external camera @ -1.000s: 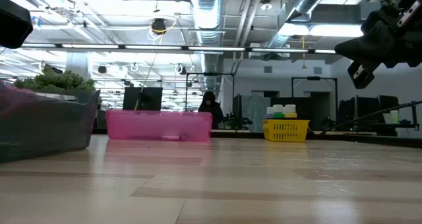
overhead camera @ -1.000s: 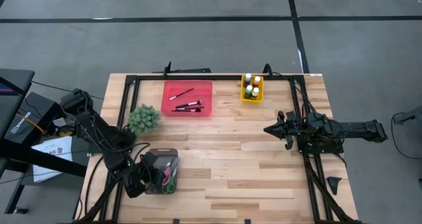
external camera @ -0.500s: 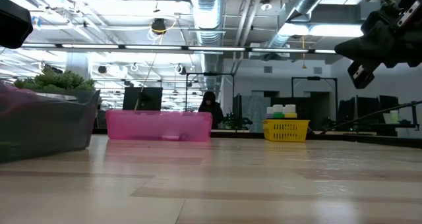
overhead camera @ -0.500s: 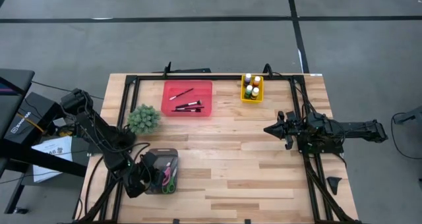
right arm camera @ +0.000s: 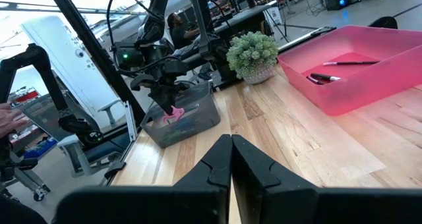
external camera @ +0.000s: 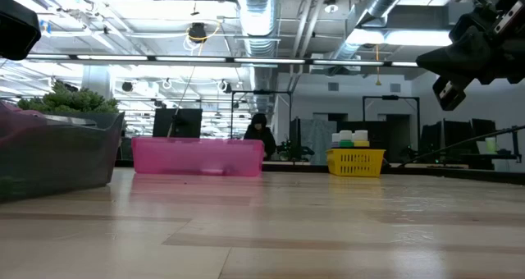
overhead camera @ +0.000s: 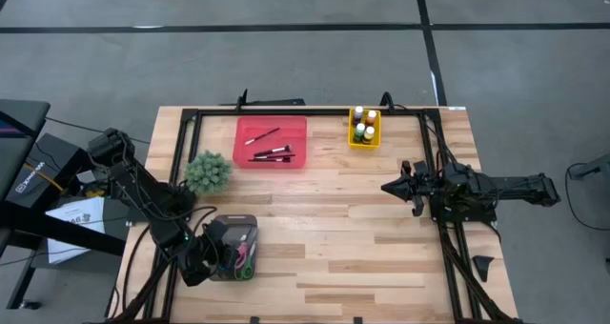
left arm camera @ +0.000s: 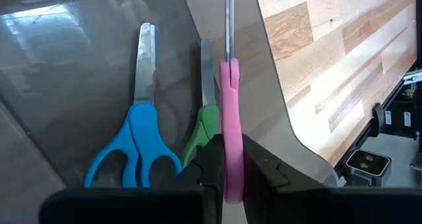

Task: Pick & Place Paint Supplies
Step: Put the pink scissors into the black bin, then return to Home Position

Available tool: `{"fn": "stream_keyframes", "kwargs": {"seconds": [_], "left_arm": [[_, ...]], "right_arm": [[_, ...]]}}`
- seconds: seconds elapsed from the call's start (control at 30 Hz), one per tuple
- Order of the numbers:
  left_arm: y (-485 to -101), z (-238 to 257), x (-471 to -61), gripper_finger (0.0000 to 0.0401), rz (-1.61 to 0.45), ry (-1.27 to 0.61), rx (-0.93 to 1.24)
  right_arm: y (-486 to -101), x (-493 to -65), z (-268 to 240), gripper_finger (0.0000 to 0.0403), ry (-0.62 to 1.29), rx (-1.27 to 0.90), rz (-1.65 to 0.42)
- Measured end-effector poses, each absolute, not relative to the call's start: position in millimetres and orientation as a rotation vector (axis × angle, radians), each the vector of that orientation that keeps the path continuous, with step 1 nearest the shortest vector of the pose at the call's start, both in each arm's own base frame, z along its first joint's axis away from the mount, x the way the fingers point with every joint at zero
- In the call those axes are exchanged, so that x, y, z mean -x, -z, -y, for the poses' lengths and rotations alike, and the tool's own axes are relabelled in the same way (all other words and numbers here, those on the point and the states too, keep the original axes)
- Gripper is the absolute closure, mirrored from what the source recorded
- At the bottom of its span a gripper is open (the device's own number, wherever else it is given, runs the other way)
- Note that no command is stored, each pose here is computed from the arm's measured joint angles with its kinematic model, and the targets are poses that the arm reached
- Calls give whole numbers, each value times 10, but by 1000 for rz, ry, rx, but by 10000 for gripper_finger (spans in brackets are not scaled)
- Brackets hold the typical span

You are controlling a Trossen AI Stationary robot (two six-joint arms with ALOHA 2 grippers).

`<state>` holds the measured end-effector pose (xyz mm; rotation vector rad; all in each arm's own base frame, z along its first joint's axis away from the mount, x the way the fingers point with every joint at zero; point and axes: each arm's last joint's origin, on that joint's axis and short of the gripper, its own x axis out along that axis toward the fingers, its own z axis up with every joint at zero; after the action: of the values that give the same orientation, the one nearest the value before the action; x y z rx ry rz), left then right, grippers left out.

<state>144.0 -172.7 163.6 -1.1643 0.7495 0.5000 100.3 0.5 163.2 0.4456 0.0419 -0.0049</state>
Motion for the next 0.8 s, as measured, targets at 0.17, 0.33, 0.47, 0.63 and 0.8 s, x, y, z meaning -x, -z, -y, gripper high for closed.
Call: {"fn": "stream_keyframes", "kwargs": {"seconds": [0.17, 0.33, 0.47, 0.63, 0.8], "left_arm": [[-1636, 1727, -1440, 371, -750, -500, 1163], [-1635, 1726, -1440, 357, -749, -500, 1163], [-1635, 1726, -1440, 344, -749, -500, 1163], [-1635, 1726, -1440, 330, -749, -500, 1163], [-1636, 1727, -1440, 323, -749, -500, 1163]], "right_arm": [[-1633, -1003, -5, 397, 5, -446, -42], [-1633, -1003, -5, 397, 5, -445, -42], [-1632, -1003, -5, 397, 5, -445, -42], [-1633, -1003, -5, 397, 5, -445, -42], [-1633, -1003, -5, 397, 5, -445, -42]]}}
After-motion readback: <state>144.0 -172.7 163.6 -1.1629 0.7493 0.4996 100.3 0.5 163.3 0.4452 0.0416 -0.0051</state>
